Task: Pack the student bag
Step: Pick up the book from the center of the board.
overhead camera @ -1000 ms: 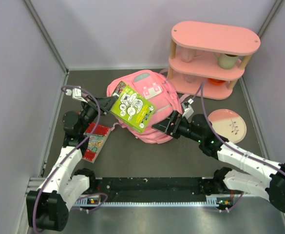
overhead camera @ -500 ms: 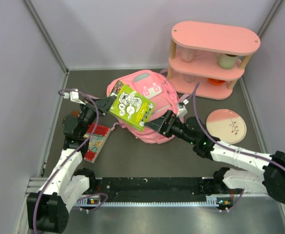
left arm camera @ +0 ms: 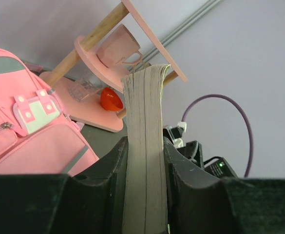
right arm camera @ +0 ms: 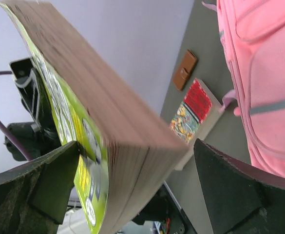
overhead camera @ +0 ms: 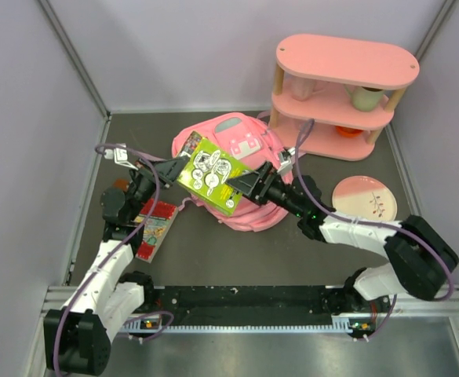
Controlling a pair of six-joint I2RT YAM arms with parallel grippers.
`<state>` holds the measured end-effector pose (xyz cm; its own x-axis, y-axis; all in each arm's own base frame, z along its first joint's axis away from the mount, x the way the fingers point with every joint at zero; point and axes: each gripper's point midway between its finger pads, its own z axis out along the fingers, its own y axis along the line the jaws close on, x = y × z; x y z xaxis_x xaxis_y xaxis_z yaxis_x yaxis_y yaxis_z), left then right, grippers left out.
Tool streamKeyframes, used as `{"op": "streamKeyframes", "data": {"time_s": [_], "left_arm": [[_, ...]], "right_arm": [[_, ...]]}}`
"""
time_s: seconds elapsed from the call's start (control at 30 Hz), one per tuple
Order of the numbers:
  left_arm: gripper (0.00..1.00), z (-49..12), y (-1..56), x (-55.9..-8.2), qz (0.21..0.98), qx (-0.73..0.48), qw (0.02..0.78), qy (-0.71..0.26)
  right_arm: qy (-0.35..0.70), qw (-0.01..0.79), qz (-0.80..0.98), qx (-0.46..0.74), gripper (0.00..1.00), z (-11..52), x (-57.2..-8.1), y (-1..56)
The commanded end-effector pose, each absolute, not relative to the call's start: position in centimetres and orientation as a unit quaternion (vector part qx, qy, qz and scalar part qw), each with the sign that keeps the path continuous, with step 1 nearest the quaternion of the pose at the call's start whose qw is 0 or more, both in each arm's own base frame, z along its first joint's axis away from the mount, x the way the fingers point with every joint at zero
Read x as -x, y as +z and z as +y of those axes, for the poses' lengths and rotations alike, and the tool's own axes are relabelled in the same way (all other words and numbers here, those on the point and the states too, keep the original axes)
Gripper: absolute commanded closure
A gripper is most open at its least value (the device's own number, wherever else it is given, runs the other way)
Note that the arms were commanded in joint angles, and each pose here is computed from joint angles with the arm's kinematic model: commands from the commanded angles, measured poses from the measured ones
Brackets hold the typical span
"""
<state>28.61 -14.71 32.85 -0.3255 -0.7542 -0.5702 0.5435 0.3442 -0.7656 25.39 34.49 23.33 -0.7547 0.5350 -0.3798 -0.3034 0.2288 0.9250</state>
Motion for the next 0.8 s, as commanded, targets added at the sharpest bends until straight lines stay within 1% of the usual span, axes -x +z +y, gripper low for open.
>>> {"op": "streamKeyframes", "data": {"time_s": [0.0,0.03,0.07,0.1,0.17,0.2,0.27,0.3,0.37,0.4,0.5,0.57,0.63,0.67,0.7,0.77], "left_arm": [[1.00,-14.9,36.2,-27.1,0.539,0.052,0.600,-0.589],[1.00,-14.8,36.0,-27.3,0.540,0.057,0.600,-0.587],[1.00,-14.8,35.6,-27.4,0.543,0.060,0.599,-0.586],[1.00,-14.8,35.4,-27.5,0.544,0.062,0.599,-0.584],[1.00,-14.8,35.0,-27.9,0.549,0.066,0.597,-0.581],[1.00,-14.7,34.9,-28.0,0.549,0.067,0.597,-0.580],[1.00,-14.7,34.4,-28.3,0.554,0.072,0.594,-0.578],[1.00,-14.7,34.3,-28.3,0.554,0.072,0.595,-0.578],[1.00,-14.6,34.2,-28.6,0.554,0.077,0.596,-0.576],[1.00,-14.6,34.2,-28.6,0.553,0.077,0.596,-0.577],[1.00,-14.6,34.4,-28.7,0.549,0.077,0.598,-0.579],[1.00,-14.6,34.6,-28.7,0.545,0.076,0.600,-0.581],[1.00,-14.5,34.7,-28.7,0.544,0.076,0.601,-0.581],[1.00,-14.6,34.8,-28.7,0.544,0.075,0.601,-0.580],[1.00,-14.6,34.8,-28.7,0.544,0.074,0.601,-0.580],[1.00,-14.6,34.8,-28.8,0.545,0.074,0.600,-0.581]], "right_arm": [[0.709,0.353,0.609,-0.043,0.10,35.1,-26.4,29.9],[0.723,0.336,0.602,-0.030,0.15,35.4,-25.9,30.4],[0.740,0.339,0.581,-0.016,0.21,35.5,-25.6,31.8],[0.745,0.332,0.578,-0.012,0.38,35.8,-25.6,31.6],[0.763,0.314,0.565,-0.005,0.51,35.8,-24.8,32.0],[0.770,0.316,0.555,-0.001,0.60,35.6,-24.5,32.3],[0.771,0.309,0.557,-0.004,0.60,35.4,-24.2,31.6],[0.771,0.306,0.559,-0.006,0.48,35.3,-24.1,31.4],[0.771,0.298,0.563,-0.001,0.38,35.2,-23.6,31.0],[0.771,0.296,0.564,0.001,0.31,35.2,-23.3,31.0],[0.766,0.291,0.573,-0.006,0.23,34.9,-23.1,30.2],[0.760,0.286,0.584,-0.009,0.23,34.9,-23.0,29.6],[0.756,0.279,0.592,-0.005,0.28,35.0,-22.8,29.2],[0.755,0.278,0.594,-0.005,0.32,35.0,-22.6,29.0],[0.755,0.277,0.594,-0.005,0.40,35.0,-22.5,29.0],[0.754,0.278,0.595,-0.003,0.45,35.0,-22.3,28.9]]}}
